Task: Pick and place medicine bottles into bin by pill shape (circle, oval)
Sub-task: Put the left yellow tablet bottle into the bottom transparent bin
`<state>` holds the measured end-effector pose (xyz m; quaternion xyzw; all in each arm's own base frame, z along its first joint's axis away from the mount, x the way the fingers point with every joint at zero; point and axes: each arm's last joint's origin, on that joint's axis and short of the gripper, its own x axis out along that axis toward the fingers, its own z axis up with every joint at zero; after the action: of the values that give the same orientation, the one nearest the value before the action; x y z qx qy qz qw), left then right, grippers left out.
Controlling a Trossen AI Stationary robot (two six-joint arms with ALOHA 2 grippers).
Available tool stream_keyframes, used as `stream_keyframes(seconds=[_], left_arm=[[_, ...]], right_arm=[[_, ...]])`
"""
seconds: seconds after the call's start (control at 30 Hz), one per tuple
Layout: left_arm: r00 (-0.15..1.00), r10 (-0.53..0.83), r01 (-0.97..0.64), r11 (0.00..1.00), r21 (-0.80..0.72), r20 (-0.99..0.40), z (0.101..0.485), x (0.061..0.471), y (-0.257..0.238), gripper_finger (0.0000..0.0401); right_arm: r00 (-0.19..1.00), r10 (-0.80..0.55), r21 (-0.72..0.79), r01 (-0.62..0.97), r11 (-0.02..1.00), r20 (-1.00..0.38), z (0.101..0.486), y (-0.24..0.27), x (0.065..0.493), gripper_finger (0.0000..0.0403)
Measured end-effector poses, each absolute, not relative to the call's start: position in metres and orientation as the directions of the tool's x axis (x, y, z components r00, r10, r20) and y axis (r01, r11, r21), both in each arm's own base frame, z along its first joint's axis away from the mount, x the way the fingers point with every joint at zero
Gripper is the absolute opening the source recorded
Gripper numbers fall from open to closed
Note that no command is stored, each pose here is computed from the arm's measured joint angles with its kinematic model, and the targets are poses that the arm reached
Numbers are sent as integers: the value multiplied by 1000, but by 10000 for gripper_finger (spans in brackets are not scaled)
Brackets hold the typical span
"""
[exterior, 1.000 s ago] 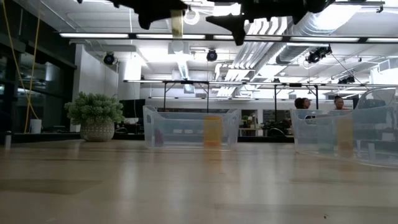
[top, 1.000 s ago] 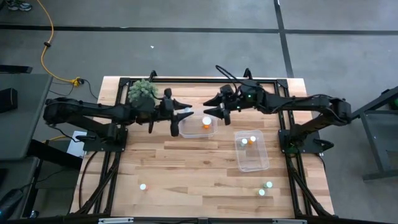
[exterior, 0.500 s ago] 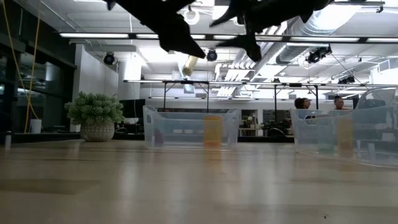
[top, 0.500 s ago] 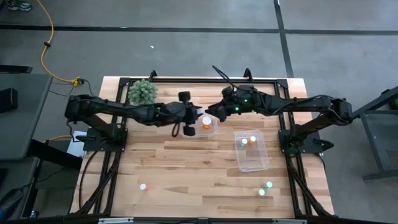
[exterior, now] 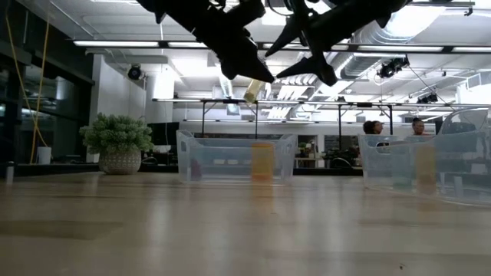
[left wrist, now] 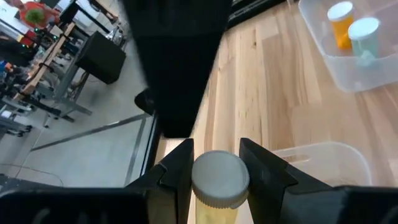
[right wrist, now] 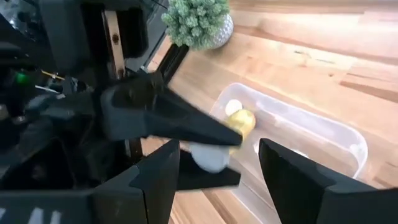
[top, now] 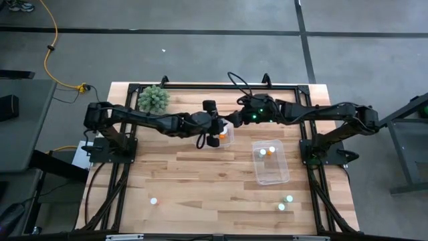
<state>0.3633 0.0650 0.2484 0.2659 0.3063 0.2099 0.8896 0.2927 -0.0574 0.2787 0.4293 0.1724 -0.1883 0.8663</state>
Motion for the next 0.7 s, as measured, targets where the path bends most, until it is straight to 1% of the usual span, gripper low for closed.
stream_keyframes(seconds=[0.17, 0.3, 0.5, 0.7], left_arm=[[712, 577, -263, 748, 609, -400, 248, 366, 68, 101], [745, 535, -249, 778, 577, -399, 249, 367, 69, 101], [739, 549, -272, 774, 572, -390, 249, 367, 71, 101], [737, 555, -281, 770, 573, -385, 240, 375, 77, 101]], right_arm=[[854, -173, 668, 497, 554, -491, 276, -56, 292, 213], [844, -213, 657, 520, 546, -492, 276, -58, 291, 213], [848, -220, 659, 517, 546, -483, 275, -58, 293, 213], [837, -213, 655, 531, 539, -503, 266, -58, 299, 213]])
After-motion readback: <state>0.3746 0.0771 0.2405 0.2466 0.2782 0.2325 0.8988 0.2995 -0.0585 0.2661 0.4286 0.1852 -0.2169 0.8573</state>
